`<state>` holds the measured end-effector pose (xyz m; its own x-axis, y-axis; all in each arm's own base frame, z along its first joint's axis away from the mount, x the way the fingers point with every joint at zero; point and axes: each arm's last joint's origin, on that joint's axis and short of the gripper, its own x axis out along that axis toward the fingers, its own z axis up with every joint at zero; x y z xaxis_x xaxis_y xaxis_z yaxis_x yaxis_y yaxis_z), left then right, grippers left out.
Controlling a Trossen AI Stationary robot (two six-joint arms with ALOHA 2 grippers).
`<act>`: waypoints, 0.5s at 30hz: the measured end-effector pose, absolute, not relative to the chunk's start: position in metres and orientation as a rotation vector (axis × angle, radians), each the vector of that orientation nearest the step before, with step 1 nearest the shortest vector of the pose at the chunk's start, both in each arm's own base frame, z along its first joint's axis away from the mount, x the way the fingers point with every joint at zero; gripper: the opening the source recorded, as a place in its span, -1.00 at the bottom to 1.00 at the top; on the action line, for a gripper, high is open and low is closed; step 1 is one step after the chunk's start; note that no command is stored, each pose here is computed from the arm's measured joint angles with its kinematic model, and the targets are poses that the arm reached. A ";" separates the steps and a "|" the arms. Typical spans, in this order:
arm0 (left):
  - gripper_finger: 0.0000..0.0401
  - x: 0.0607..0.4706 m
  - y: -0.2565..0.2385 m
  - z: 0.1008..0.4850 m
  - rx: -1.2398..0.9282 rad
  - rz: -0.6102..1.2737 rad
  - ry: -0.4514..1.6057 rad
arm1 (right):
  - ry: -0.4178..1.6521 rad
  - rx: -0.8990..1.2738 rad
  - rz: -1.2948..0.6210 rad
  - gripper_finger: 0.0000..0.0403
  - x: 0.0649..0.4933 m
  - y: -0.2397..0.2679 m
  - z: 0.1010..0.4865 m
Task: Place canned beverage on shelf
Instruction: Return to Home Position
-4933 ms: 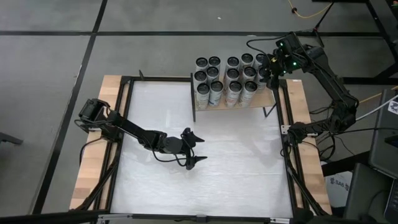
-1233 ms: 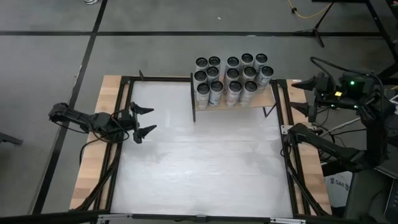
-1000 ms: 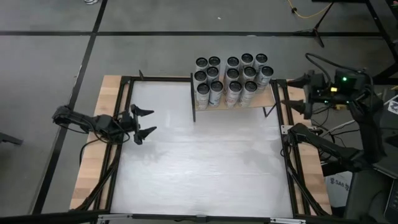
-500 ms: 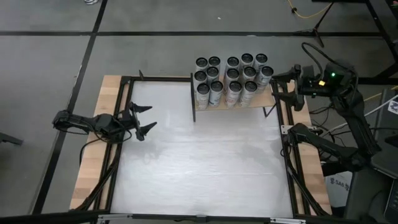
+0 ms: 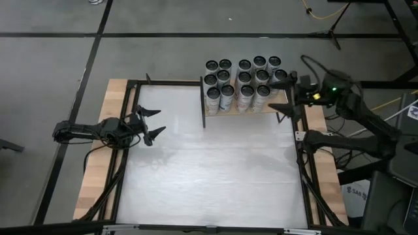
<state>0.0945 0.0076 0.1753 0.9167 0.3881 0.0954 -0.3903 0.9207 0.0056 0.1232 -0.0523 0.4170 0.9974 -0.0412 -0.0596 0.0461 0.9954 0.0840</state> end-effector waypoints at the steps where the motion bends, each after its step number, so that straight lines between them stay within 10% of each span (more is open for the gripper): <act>1: 0.90 0.095 0.008 0.174 0.012 0.401 -0.084 | 0.063 0.085 -0.052 0.89 0.126 -0.050 0.417; 15: 0.90 0.095 0.008 0.172 -0.026 0.402 -0.074 | 0.027 0.026 -0.173 0.89 0.052 -0.014 0.434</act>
<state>0.0947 0.0079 0.1724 0.9175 0.3922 0.0666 -0.3903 0.9198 -0.0400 0.0515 -0.0140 0.4343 0.9847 -0.1717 -0.0288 0.1724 0.9848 0.0233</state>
